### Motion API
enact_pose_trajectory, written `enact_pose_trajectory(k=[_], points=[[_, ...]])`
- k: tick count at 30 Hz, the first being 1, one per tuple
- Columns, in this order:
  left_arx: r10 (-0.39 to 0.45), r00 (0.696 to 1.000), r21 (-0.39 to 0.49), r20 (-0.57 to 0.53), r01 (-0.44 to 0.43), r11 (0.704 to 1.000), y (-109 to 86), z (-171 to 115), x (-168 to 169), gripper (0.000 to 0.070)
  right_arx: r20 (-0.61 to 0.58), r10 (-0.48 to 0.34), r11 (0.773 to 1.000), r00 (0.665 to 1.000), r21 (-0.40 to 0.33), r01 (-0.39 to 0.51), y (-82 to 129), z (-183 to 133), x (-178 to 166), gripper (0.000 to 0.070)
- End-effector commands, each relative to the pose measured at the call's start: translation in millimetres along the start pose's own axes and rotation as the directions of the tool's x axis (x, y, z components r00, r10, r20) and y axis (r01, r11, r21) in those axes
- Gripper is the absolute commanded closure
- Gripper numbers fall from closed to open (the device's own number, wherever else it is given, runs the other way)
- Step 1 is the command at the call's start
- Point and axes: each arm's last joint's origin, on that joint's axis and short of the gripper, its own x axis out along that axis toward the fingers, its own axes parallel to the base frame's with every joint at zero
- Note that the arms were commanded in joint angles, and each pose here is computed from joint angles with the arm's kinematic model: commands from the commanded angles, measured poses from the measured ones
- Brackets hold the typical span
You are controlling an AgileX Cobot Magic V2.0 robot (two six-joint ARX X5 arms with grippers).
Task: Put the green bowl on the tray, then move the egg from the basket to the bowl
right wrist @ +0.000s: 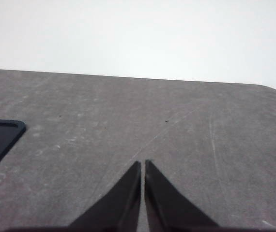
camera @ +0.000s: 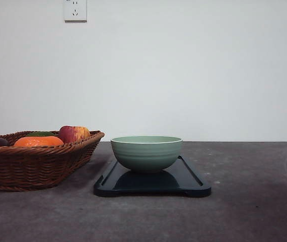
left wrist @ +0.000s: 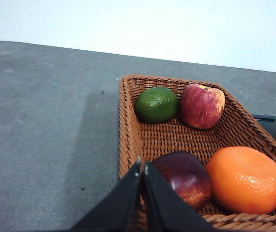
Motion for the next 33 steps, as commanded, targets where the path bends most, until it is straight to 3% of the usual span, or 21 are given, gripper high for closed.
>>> enact_pose_trajectory(k=[1, 33], points=[[0.003, 1.000, -0.001, -0.005, -0.003, 1.000, 0.8, -5.1, 1.8, 0.0700, 0.008, 0.000, 1.000, 1.000, 0.010, 0.000, 0.0, -0.2, 0.3, 0.0697], [0.003, 1.000, -0.001, -0.005, -0.003, 1.000, 0.8, -5.1, 1.8, 0.0700, 0.008, 0.000, 1.000, 1.000, 0.010, 0.000, 0.0, -0.2, 0.3, 0.0697]])
